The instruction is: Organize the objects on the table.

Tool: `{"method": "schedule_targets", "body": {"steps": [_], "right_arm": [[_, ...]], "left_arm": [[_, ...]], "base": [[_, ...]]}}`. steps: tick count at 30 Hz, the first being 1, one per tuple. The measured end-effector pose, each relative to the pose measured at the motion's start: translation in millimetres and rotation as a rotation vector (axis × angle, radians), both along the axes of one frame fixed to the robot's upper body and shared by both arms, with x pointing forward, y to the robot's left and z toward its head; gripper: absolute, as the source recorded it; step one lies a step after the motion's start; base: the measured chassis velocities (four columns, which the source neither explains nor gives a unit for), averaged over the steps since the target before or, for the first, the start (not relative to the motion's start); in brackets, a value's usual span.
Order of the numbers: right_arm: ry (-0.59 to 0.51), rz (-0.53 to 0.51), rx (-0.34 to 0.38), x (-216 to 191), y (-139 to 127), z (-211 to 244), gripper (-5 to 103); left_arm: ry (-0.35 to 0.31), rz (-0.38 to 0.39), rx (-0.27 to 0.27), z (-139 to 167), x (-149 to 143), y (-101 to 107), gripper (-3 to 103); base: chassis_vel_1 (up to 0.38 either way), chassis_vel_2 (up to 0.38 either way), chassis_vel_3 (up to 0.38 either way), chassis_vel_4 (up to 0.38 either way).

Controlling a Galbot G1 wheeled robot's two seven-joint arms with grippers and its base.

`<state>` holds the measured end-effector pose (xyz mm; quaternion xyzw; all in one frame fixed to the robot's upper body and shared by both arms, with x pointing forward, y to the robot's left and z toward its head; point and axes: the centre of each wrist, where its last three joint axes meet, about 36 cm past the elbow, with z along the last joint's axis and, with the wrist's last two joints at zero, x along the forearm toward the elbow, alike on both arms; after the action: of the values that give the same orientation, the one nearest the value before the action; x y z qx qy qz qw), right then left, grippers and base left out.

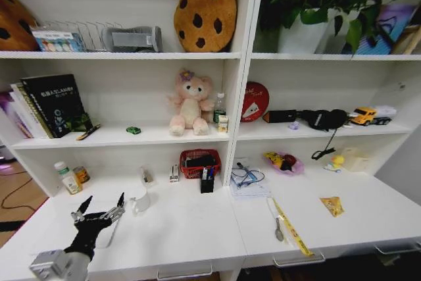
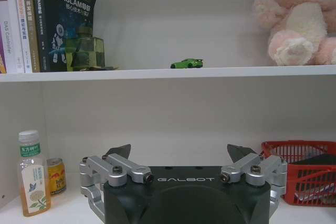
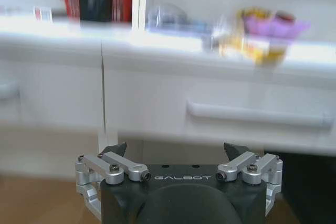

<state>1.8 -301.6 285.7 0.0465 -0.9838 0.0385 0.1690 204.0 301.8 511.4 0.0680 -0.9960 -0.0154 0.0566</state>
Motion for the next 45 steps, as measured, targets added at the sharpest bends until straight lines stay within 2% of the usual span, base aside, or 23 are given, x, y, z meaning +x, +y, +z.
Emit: {"method": "schedule_targets", "body": {"steps": [1, 2, 4, 6, 7, 8, 9, 10, 12, 13, 14, 18, 21, 24, 32, 39, 41, 45], "right_arm": [[-0.069, -0.022, 0.038, 21, 11, 29, 100], [-0.069, -0.022, 0.038, 21, 11, 29, 100], [-0.158, -0.086, 0.105, 67, 24, 78, 100], [-0.165, -0.121, 0.124, 84, 26, 94, 100], [-0.155, -0.181, 0.138, 104, 25, 111, 100], [-0.143, -0.253, 0.134, 120, 23, 121, 100], [-0.143, -0.253, 0.134, 120, 23, 121, 100], [-0.148, -0.363, 0.109, 145, 16, 128, 100], [-0.164, -0.397, 0.093, 156, 11, 130, 100], [-0.218, -0.453, 0.047, 185, -9, 135, 100], [-0.245, -0.472, 0.031, 205, -26, 143, 100], [-0.273, -0.488, 0.040, 225, -45, 155, 100], [-0.276, -0.517, 0.080, 236, -59, 165, 100], [-0.261, -0.538, 0.108, 240, -63, 164, 100], [-0.244, -0.554, 0.095, 245, -70, 153, 100], [-0.253, -0.514, 0.078, 246, -65, 159, 100], [-0.261, -0.455, 0.111, 247, -50, 166, 100], [-0.232, -0.422, 0.146, 252, -38, 174, 100]], "left_arm": [[0.000, 0.000, 0.000, 0, 0, 0, 100], [0.000, 0.000, 0.000, 0, 0, 0, 100], [0.000, 0.000, 0.000, 0, 0, 0, 100], [0.000, 0.000, 0.000, 0, 0, 0, 100], [0.000, 0.000, 0.000, 0, 0, 0, 100], [0.000, 0.000, 0.000, 0, 0, 0, 100], [0.000, 0.000, 0.000, 0, 0, 0, 100], [0.000, 0.000, 0.000, 0, 0, 0, 100], [0.000, 0.000, 0.000, 0, 0, 0, 100], [0.000, 0.001, 0.000, 0, 0, 0, 100], [0.000, 0.000, 0.000, 0, 0, 0, 100], [0.000, 0.000, 0.000, 0, 0, 0, 100], [0.000, 0.000, 0.000, 0, 0, 0, 100], [0.000, 0.000, 0.000, 0, 0, 0, 100], [0.000, 0.000, 0.000, 0, 0, 0, 100], [0.000, 0.000, 0.000, 0, 0, 0, 100], [0.000, 0.000, 0.000, 0, 0, 0, 100], [0.000, -0.001, 0.000, 0, 0, 0, 100]], "base": [[0.000, 0.000, 0.000, 0.000], [0.000, 0.000, 0.000, 0.000], [0.000, 0.000, 0.000, 0.000], [0.000, 0.000, 0.000, 0.000], [0.000, 0.000, 0.000, 0.000], [0.000, 0.000, 0.000, 0.000], [0.000, 0.000, 0.000, 0.000], [0.000, 0.000, 0.000, 0.000], [0.000, 0.000, 0.000, 0.000], [0.000, 0.000, 0.000, 0.000], [0.000, 0.000, 0.000, 0.000], [0.000, 0.000, 0.000, 0.000], [0.000, 0.000, 0.000, 0.000], [-0.011, -0.019, 0.007, 0.011], [-0.119, -0.116, 0.123, 0.124], [-0.237, -0.231, 0.226, 0.219], [-0.247, -0.251, 0.234, 0.262], [-0.205, -0.226, 0.195, 0.198]]}}
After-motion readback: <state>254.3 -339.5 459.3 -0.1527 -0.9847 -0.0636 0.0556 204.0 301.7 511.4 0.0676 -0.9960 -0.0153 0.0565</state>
